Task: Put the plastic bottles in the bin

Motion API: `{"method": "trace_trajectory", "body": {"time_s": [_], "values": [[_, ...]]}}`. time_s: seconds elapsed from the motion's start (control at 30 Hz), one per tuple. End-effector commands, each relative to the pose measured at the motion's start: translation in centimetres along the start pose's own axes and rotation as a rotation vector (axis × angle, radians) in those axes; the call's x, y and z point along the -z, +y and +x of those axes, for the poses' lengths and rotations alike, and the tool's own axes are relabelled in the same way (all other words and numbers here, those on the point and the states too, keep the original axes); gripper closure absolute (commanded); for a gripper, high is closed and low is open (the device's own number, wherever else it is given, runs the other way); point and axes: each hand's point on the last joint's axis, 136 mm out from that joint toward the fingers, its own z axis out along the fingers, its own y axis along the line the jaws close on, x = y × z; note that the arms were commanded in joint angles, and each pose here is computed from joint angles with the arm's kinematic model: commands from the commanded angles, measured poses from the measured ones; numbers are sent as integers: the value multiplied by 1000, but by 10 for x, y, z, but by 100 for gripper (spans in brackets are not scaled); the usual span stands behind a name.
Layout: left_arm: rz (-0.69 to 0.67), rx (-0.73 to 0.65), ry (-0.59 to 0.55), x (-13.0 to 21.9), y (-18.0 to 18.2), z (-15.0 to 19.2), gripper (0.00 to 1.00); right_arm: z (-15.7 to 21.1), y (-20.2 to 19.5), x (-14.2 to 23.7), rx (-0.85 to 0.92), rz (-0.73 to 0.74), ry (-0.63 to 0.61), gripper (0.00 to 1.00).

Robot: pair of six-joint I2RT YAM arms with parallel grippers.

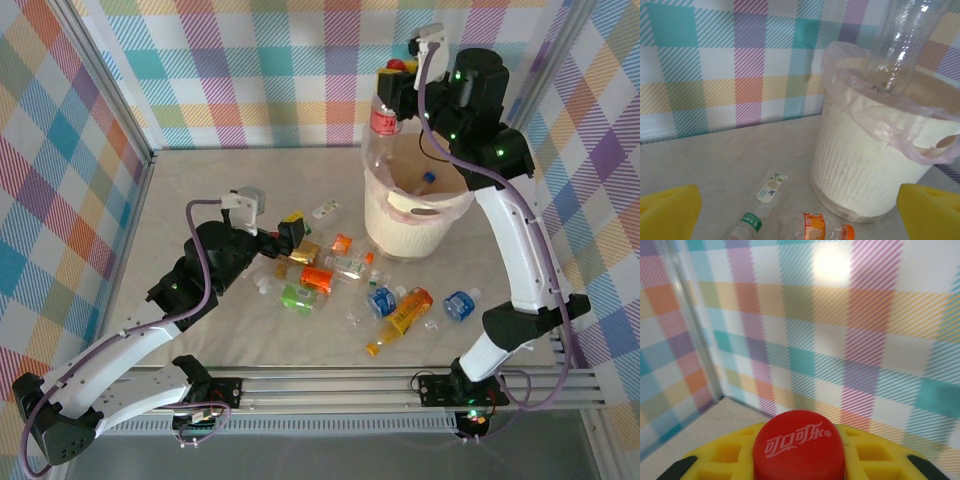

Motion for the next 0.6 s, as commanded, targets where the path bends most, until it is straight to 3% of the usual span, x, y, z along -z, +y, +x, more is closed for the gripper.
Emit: {"method": "trace_trajectory", "body": {"time_s": [0.0,0.3,0.57], "values": [[-82,22,-9,3,15,0,0,-18,-29,4,35,121,-50,100],[-145,28,4,2,27,3,0,-21,-57,10,-7,192,-61,100],[-232,65,14,2,45,6,0,32,-105,1,30,420,77,100]]}}
